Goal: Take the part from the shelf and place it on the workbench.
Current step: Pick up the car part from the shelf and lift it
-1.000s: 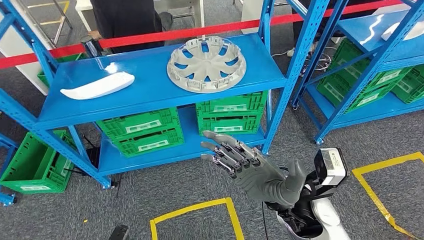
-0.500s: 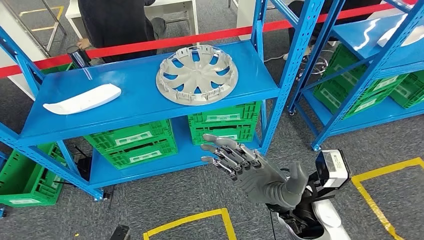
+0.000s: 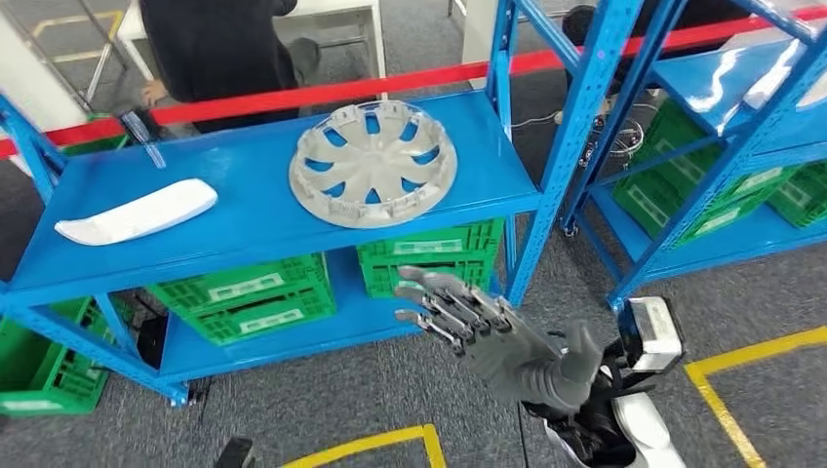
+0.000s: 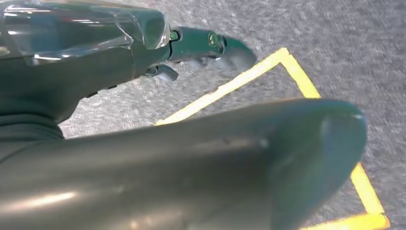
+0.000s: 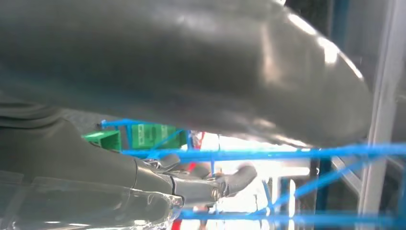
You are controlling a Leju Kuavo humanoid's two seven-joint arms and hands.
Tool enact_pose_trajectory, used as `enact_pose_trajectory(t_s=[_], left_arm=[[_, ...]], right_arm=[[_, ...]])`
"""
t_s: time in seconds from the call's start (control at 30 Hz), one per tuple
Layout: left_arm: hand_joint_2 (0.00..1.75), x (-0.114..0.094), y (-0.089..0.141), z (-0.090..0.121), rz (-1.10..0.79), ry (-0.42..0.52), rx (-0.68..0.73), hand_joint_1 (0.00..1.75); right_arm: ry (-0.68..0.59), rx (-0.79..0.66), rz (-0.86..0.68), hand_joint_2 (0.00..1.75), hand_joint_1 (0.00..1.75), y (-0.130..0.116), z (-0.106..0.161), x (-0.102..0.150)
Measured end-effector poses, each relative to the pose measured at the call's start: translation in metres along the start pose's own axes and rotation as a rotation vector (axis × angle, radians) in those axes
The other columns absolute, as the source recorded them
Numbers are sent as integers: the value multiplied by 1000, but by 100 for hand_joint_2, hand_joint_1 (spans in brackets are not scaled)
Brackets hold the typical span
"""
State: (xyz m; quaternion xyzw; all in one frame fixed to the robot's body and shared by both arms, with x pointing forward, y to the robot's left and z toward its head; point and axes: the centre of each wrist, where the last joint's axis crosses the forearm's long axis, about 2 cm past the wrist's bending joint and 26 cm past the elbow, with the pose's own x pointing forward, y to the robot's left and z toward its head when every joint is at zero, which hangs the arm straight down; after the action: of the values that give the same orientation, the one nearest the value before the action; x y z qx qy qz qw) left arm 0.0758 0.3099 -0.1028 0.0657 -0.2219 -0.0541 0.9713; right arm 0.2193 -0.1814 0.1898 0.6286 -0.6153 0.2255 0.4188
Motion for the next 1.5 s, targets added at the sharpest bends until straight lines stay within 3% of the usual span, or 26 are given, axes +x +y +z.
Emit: enact_pose_trajectory(t_s=[1.5], left_arm=[[0, 9, -2, -2, -6, -23, -7, 0]], right_arm=[[-19, 31, 57, 0, 0, 1, -4, 5]])
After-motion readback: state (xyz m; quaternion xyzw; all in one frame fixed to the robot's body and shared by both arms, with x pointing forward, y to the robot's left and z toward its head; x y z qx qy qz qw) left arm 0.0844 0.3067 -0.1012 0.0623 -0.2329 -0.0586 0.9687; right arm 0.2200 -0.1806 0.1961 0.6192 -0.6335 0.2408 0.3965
